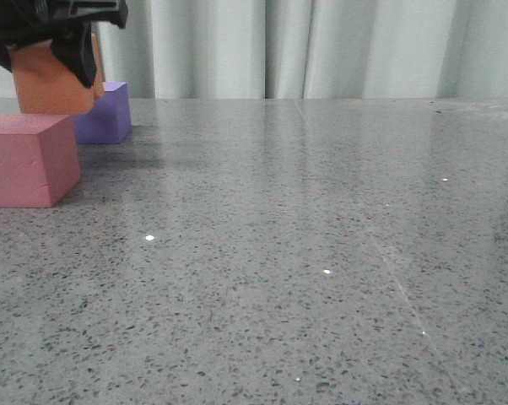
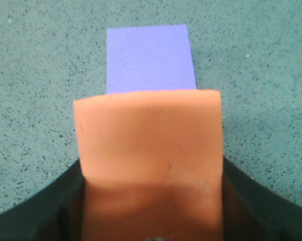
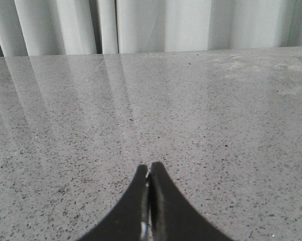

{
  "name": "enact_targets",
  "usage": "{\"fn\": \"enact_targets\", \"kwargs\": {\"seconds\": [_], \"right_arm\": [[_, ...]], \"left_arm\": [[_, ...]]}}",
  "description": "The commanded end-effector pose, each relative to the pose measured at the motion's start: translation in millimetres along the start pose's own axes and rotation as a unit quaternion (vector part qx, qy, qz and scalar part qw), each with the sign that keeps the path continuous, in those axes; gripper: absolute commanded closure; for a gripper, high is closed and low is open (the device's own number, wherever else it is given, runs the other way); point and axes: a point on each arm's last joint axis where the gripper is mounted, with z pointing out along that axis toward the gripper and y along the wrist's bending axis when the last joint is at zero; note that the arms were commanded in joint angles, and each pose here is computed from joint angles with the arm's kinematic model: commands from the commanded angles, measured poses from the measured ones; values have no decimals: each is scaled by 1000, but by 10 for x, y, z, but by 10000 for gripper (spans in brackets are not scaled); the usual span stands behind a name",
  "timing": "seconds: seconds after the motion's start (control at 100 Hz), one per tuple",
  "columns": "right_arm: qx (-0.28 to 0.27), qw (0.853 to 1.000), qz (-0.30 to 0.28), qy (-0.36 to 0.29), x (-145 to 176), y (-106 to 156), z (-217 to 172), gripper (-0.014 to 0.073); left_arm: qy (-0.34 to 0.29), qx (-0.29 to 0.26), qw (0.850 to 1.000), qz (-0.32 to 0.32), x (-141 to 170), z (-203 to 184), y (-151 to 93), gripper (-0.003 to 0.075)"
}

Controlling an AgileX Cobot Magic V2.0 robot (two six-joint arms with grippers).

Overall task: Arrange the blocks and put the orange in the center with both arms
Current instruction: 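Lower the orange cube between the purple and pink cubes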

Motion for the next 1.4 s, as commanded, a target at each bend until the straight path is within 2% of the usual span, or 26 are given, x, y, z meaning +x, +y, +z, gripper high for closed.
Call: {"fn": "enact_targets", "kwargs": {"seconds": [0.0,0.43,0.8,1.06,1.3,1.39], "right_arm": [[-4,998,0,-60,-134,12,-28,662],[-4,998,0,-60,-134,12,-28,662],[-4,998,0,-60,-134,12,-28,662],[-4,998,0,-60,-134,12,-28,662],[-4,998,0,-60,-134,12,-28,662],[-4,998,0,-60,-134,12,-28,662]], "left_arm": [[-44,23,999,-2,-150,-127,-16,609],[-3,11,1000,3,-19,150,-75,609],[22,-12,1000,6,37,196,-47,610],[7,-28,999,37,9,196,-17,615],[-1,-18,999,38,-5,197,-37,611],[-7,-4,999,32,-14,197,-63,560]]}}
